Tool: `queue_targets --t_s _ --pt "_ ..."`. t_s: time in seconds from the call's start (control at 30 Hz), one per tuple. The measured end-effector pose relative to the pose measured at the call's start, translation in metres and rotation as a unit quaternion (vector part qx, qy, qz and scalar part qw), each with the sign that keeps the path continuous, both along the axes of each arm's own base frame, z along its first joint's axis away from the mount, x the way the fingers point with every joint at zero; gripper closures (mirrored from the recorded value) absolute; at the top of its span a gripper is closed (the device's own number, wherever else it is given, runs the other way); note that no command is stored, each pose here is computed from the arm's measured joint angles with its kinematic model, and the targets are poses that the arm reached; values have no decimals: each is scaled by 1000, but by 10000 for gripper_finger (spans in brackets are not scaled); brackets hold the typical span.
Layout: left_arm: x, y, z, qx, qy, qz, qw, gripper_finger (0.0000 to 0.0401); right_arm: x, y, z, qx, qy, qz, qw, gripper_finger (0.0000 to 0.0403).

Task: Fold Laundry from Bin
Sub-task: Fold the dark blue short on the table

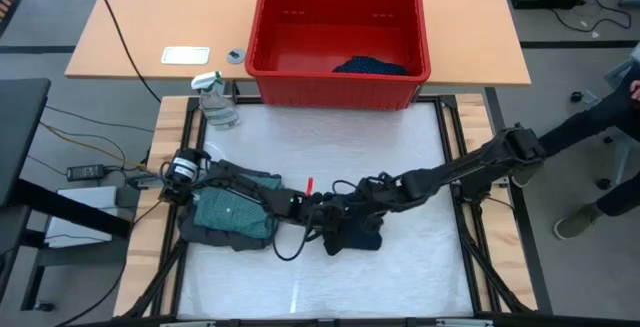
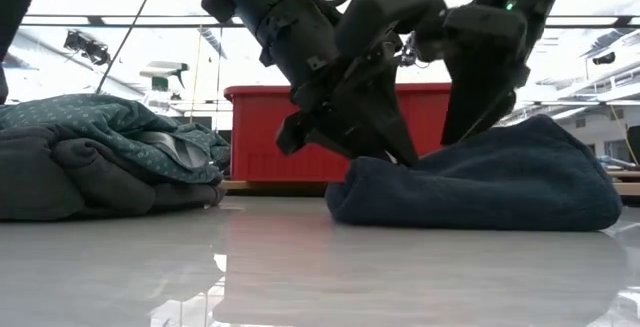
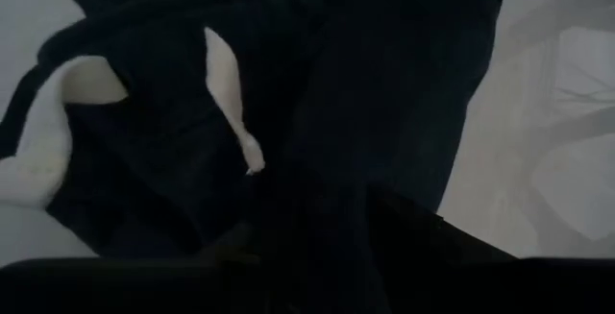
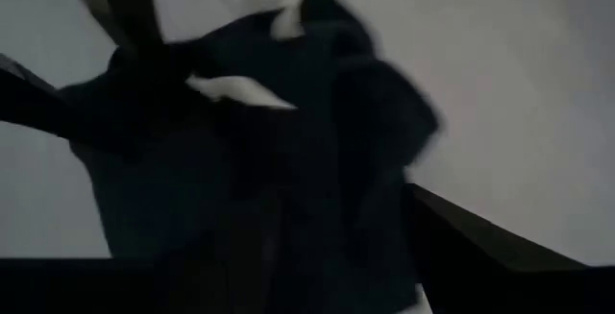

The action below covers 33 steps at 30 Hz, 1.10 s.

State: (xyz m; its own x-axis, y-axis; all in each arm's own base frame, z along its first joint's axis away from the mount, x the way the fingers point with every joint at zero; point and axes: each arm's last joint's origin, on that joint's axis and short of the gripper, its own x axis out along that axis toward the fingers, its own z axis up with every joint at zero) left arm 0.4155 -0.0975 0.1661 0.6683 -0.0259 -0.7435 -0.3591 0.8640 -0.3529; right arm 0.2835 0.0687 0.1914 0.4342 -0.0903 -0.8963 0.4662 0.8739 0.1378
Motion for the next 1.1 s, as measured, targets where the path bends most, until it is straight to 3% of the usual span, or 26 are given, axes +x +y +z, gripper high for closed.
queue_targets --t_s 0.2,0.4,0.5,0.63,0.7,0.77,0.87,1.1 --pt "0 0 0 -3 -1 5 1000 271 8 -7 -24 -30 48 29 998 192" --pt "0 -1 0 -10 2 -16 1000 271 17 -45 -37 -122 75 -1 990 195" --pt "-1 -1 -1 -15 7 -24 1000 271 13 -68 -27 -157 72 -48 984 195" --pt "-1 -1 -1 -6 10 -36 999 271 5 -84 2 -162 33 -57 985 195" --pt "-1 1 -1 -6 11 -34 999 271 -1 -89 13 -131 18 -45 990 195" --pt "0 6 2 -15 10 -28 999 271 -5 -91 20 -65 6 -32 997 195" --pt "-2 17 21 -26 -13 -18 999 271 -12 -88 23 7 18 -31 999 195" --pt "-7 63 67 -5 -74 6 997 271 -19 -77 32 58 7 -27 998 195"
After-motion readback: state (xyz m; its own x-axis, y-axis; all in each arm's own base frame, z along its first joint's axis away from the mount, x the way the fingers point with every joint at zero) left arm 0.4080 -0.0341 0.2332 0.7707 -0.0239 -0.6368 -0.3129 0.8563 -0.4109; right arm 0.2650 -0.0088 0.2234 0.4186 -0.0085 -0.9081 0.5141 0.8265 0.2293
